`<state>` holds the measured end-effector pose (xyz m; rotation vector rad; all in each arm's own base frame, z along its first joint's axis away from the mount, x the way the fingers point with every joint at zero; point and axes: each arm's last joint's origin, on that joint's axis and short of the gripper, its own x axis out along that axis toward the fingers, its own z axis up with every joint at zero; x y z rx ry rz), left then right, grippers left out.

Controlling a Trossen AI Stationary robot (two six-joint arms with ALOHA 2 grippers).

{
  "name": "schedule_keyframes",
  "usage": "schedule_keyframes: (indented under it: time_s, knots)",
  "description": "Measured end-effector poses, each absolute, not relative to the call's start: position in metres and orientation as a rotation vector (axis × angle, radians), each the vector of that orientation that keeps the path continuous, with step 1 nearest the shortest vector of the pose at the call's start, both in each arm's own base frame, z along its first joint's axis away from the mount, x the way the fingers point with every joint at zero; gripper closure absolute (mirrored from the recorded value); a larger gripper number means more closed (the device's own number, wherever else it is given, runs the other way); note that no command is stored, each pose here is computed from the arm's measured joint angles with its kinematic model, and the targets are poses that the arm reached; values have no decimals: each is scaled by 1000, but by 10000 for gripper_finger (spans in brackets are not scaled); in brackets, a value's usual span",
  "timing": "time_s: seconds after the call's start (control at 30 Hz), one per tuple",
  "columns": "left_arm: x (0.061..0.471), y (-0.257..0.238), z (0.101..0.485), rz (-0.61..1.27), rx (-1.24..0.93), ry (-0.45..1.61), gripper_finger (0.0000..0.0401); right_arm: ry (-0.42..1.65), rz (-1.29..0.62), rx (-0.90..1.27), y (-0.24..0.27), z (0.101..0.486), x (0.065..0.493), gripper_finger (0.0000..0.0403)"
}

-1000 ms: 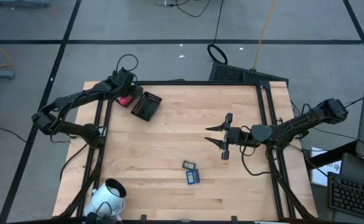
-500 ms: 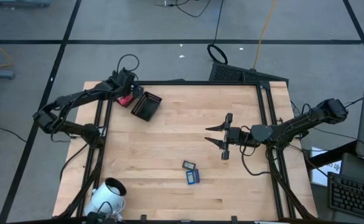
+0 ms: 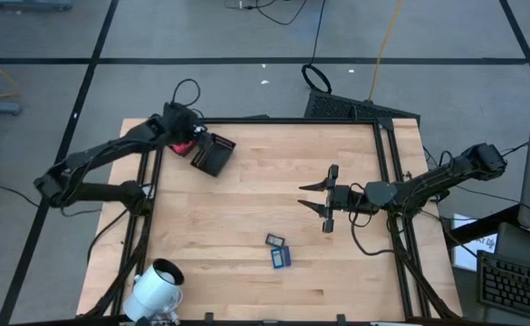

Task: Pick & Place Office items
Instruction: Put the dark blue timer into the bottom black bin

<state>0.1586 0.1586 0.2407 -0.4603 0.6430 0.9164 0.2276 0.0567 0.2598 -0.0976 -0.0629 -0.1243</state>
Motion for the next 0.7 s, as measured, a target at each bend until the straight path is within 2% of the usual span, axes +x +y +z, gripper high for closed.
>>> schedule_keyframes:
  time_s: [0.23, 0.37, 0.53, 0.7]
  knots:
    - [143, 104, 288, 749, -333, 447, 123, -46, -123, -92, 57, 258, 228, 248]
    - [128, 69, 298, 613, -300, 355, 123, -33, -122, -96, 57, 257, 228, 248]
    - [114, 35, 281, 437, -302, 233, 123, -4, -97, -53, 58, 253, 228, 248]
    - [105, 13, 252, 268, -265, 63, 123, 109, 89, 6, 73, 235, 233, 241]
